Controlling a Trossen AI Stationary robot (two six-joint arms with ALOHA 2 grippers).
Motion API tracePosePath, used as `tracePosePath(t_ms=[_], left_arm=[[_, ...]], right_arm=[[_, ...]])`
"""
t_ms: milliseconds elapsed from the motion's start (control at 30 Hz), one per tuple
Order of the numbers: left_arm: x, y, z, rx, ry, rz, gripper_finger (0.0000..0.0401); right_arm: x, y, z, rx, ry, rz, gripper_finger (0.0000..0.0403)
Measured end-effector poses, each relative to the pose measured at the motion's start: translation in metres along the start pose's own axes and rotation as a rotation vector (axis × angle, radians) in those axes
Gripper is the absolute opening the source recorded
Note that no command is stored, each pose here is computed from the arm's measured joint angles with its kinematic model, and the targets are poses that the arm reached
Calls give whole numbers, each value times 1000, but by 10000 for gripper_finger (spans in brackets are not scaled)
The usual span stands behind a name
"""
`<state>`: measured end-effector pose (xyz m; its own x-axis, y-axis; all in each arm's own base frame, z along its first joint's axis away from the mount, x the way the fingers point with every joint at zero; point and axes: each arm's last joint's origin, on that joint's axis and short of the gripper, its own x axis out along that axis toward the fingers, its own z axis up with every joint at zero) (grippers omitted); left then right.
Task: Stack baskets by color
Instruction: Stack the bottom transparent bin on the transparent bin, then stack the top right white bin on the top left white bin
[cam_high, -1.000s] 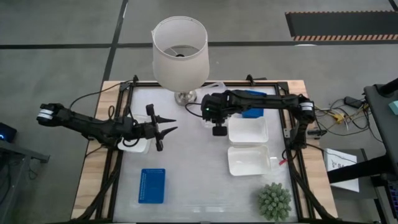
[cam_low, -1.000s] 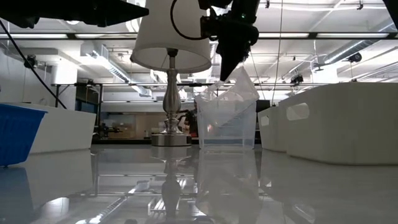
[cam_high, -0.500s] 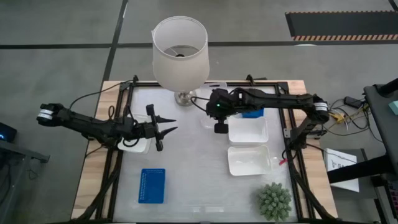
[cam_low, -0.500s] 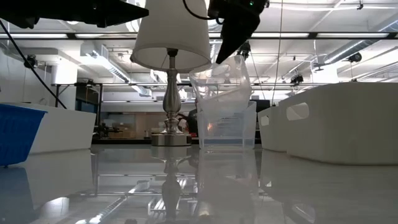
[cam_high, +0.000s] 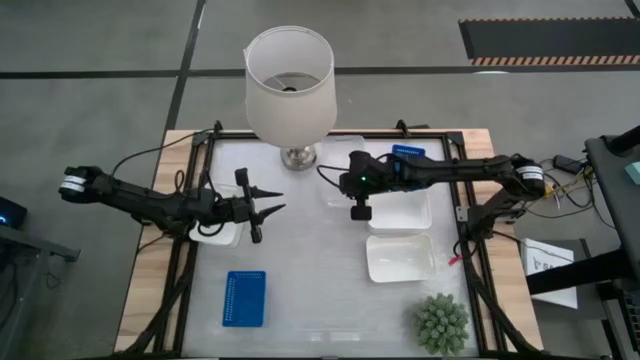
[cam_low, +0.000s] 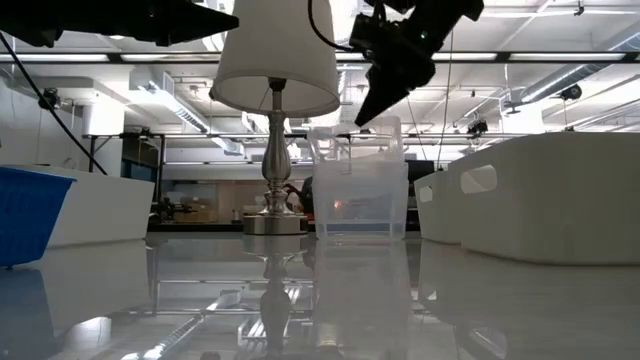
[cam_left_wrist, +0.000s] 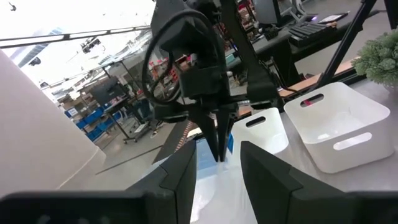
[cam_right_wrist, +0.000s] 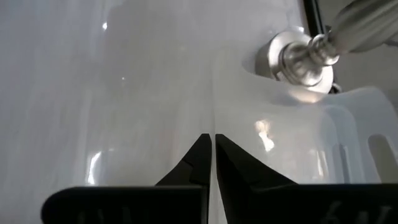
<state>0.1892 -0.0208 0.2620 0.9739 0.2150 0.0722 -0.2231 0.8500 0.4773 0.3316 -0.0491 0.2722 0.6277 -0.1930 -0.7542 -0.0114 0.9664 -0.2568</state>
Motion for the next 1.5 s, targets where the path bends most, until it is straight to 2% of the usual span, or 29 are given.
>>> tracePosePath(t_ms=[133, 333, 500, 633, 767, 1000, 1133, 1500], left_arm=[[0, 0, 0, 0, 0, 0, 109], [0, 0, 0, -18, 0, -1, 109], [-1, -2, -4, -19, 11, -7, 109], [0, -5, -8, -14, 26, -16, 109], [2, -7, -9, -10, 36, -21, 109], [6, -9, -10, -12, 29, -16, 109], [7, -10, -11, -10, 32, -17, 109], [7, -9, -10, -13, 25, -14, 109]], right_arm=[[4, 1, -7, 20, 36, -33, 23], [5, 1, -8, 54, 54, -51, 82], [-2, 1, -10, 134, 60, -43, 127], [-4, 5, -9, 213, 63, -58, 145], [4, 10, -11, 210, 28, -157, 131], [27, 20, -36, 231, 8, -161, 64], [27, 20, -38, 238, 3, -158, 57], [8, 12, -12, 244, -24, -138, 180]])
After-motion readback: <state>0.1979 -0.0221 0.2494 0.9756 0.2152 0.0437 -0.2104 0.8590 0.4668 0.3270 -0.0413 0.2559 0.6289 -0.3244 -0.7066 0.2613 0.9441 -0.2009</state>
